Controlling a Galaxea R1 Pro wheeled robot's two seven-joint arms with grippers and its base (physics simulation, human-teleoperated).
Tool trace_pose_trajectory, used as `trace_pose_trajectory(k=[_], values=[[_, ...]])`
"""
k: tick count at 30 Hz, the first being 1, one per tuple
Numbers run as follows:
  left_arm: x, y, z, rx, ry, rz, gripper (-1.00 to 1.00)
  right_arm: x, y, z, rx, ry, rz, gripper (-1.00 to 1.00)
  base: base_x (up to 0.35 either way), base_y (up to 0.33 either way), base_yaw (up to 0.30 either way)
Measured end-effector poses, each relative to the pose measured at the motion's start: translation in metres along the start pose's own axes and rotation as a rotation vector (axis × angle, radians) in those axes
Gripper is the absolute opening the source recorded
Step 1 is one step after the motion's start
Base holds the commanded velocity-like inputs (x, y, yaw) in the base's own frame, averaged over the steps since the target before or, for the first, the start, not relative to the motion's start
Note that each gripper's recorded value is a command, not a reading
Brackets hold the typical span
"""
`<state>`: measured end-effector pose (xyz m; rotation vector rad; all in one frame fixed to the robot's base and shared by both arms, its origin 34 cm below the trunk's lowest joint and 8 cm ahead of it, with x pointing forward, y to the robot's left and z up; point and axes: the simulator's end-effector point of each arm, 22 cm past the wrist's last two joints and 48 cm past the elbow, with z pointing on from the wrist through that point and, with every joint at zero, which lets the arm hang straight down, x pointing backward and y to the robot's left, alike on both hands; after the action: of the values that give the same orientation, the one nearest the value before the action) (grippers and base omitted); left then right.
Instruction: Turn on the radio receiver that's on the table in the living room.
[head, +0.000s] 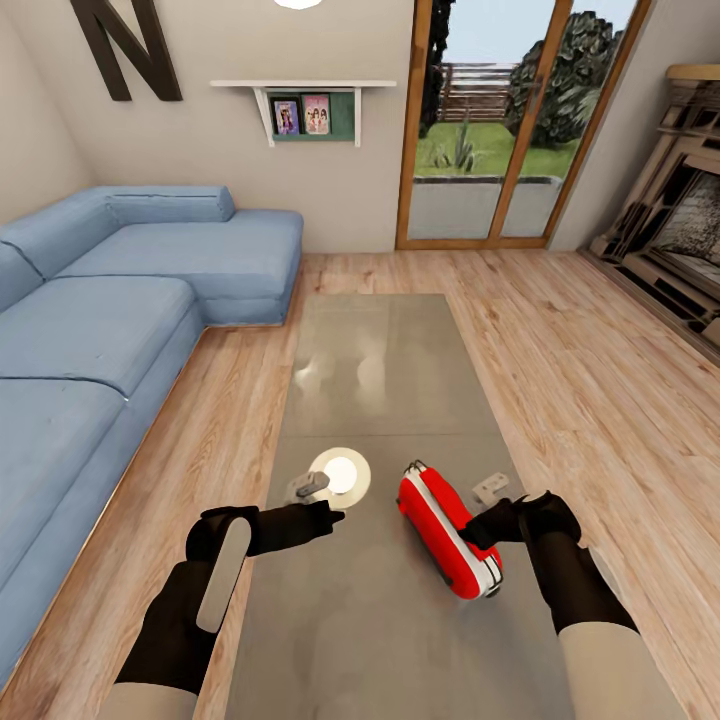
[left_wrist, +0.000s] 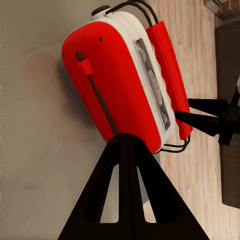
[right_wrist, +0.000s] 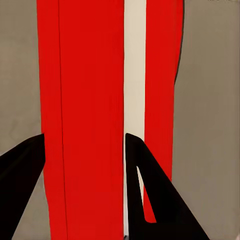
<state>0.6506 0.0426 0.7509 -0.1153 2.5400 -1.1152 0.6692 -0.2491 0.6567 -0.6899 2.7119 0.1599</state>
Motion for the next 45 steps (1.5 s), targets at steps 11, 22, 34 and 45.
trace_pose_trajectory(k=[11, 22, 34, 45], values=[[0.0, 0.0, 0.0, 0.001, -0.001, 0.0, -1.0, 0.016, 0.009, 0.011, -0.031, 0.039, 0.003, 1.0, 0.0, 0.0, 0.0], [0.0, 0.0, 0.0, 0.001, -0.001, 0.0, -1.0, 0.01, 0.005, 0.007, -0.016, 0.025, -0.002, 1.0, 0.0, 0.0, 0.0], [0.0, 0.0, 0.0, 0.001, -0.001, 0.0, -1.0, -0.042, -0.001, -0.057, -0.03, -0.074, -0.012, 1.0, 0.0, 0.0, 0.0], [0.0, 0.004, -0.001, -0.013, 0.002, 0.005, -1.0, -0.05, 0.0, -0.099, -0.086, -0.087, 0.011, 1.0, 0.0, 0.0, 0.0]])
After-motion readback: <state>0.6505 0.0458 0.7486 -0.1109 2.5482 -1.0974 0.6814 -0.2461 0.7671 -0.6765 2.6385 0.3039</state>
